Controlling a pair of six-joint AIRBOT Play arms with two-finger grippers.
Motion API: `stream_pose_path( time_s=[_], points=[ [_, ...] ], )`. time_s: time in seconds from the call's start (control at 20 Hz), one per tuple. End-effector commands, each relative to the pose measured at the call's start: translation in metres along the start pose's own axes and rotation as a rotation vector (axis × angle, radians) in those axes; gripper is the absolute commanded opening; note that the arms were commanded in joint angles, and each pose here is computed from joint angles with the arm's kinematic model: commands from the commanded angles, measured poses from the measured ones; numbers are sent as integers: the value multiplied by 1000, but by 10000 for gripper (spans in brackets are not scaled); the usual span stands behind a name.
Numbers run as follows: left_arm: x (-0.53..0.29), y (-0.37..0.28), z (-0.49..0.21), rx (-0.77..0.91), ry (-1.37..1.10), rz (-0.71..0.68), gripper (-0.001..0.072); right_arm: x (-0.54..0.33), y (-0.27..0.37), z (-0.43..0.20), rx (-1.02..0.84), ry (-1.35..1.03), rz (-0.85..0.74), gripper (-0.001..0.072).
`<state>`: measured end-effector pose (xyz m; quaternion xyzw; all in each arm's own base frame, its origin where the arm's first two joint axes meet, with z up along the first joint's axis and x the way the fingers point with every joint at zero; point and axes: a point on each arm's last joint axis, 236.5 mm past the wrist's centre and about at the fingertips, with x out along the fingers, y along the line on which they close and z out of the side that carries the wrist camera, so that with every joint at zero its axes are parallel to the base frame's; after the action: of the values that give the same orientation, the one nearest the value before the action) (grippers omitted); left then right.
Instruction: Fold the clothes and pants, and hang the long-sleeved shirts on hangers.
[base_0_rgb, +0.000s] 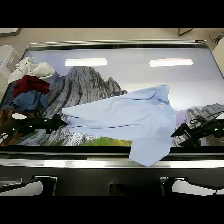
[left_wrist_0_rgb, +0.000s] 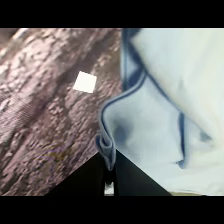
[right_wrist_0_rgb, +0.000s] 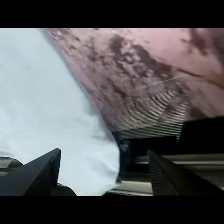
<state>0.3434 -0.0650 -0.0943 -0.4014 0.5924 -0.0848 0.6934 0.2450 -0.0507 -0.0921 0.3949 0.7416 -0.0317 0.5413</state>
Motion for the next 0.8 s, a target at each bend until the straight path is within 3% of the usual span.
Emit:
stream_pose_path(
  time_s=[0.0, 0.1, 0.15, 0.25, 0.3, 0.45, 0.55, 0.65, 0.75],
  points=[
    [-10, -11, 3, 32, -30, -14, 25, 21, 17, 5, 11, -41, 103, 598],
    [-13, -16, 3, 45, -40, -18, 25, 30, 28, 9, -45, -57, 72, 593],
    [-14, -18, 1, 51, -37, -22, 25, 36, 36, 10, -80, -66, 51, 541],
    [-18, -24, -3, 64, -27, -33, 25, 44, 56, 9, -142, -67, 20, 134],
    [-23, -30, -2, 80, -34, -41, 25, 39, 67, 9, -175, -75, 15, 50],
    [-79, -87, 37, 232, -225, -84, 24, -37, 125, 33, -349, -305, 38, 49],
    [-166, -162, 71, 407, -489, -134, 25, -156, 192, 47, -505, -684, 85, 49],
    [-289, -254, 73, 605, -823, -200, 25, -320, 265, 1, -703, -1191, 153, 49],
    [-404, -327, 29, 780, -1125, -253, 25, -450, 301, -103, -859, -1638, 203, 50]
  ],
)
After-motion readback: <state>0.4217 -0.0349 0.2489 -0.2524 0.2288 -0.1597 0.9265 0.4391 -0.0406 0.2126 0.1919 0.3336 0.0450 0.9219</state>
